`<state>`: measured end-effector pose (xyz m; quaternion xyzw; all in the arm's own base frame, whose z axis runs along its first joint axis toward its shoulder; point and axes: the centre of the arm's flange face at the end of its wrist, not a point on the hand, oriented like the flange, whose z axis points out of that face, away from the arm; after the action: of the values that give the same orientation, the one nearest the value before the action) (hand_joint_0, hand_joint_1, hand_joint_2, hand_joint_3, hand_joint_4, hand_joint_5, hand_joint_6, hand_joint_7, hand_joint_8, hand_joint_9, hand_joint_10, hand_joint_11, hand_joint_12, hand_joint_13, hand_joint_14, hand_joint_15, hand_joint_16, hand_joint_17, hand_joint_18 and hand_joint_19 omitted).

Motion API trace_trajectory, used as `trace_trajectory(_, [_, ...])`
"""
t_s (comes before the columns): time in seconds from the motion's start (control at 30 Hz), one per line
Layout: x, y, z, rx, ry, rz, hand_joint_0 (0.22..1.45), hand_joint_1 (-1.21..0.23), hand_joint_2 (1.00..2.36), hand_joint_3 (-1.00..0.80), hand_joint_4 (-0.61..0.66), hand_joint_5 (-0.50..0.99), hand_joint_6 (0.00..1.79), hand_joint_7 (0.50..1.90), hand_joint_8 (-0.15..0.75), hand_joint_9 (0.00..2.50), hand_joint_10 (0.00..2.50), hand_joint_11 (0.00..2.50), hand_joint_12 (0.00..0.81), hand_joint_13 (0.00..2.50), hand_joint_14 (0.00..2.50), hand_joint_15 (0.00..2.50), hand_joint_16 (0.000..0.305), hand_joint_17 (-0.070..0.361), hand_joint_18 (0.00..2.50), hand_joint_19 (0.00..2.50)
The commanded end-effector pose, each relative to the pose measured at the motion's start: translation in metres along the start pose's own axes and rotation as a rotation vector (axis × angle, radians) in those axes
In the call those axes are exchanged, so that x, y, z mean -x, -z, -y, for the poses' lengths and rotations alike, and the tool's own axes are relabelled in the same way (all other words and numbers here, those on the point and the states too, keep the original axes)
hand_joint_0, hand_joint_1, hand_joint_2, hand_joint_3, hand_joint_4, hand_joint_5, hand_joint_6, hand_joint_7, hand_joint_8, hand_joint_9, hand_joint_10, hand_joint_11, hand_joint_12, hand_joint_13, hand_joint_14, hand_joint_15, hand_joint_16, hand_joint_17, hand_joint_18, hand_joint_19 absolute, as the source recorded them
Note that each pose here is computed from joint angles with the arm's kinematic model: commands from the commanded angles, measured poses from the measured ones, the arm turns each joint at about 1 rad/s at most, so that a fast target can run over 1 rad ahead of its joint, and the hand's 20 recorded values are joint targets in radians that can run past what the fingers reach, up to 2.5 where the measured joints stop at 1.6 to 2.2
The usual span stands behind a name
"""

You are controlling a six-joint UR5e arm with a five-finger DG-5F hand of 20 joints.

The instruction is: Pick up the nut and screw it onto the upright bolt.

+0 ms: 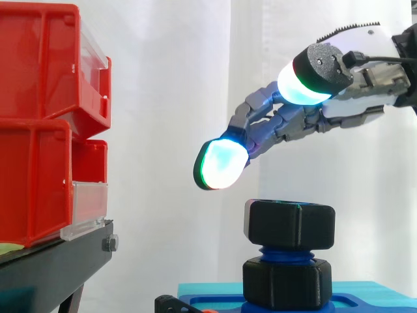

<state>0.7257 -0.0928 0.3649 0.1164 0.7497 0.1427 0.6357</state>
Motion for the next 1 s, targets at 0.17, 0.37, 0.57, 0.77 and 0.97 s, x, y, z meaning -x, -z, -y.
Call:
trace_trajectory(0.17, [-0.039, -0.012, -0.021, 0.046, -0.072, 0.035, 0.44, -0.09, 1.00, -0.50, 0.01, -0.24, 0.50, 0.53, 0.185, 0.14, 0.00, 0.00, 0.329, 0.00, 0.00, 0.00, 0.044, 0.099, 0.00, 0.00])
trace_trajectory(0.37, [-0.044, -0.012, -0.029, 0.048, -0.114, 0.013, 0.45, -0.10, 1.00, -0.50, 0.04, -0.22, 0.50, 0.57, 0.198, 0.19, 0.00, 0.00, 0.326, 0.00, 0.00, 0.00, 0.043, 0.096, 0.00, 0.00])
trace_trajectory(0.57, [-0.049, -0.012, -0.039, 0.053, -0.114, -0.001, 0.45, -0.12, 1.00, -0.50, 0.08, -0.21, 0.50, 0.57, 0.209, 0.25, 0.00, 0.00, 0.313, 0.01, 0.00, 0.00, 0.040, 0.089, 0.00, 0.00])
trace_trajectory(0.77, [-0.051, -0.013, -0.042, 0.056, -0.114, -0.006, 0.46, -0.16, 1.00, -0.50, 0.13, -0.18, 0.50, 0.62, 0.223, 0.33, 0.00, 0.00, 0.306, 0.08, 0.00, 0.00, 0.037, 0.083, 0.00, 0.00])
trace_trajectory(0.97, [-0.056, -0.012, -0.040, 0.056, -0.113, -0.018, 0.47, -0.19, 1.00, -0.50, 0.18, -0.15, 0.50, 0.70, 0.237, 0.41, 0.00, 0.00, 0.293, 0.15, 0.00, 0.00, 0.034, 0.076, 0.00, 0.00])
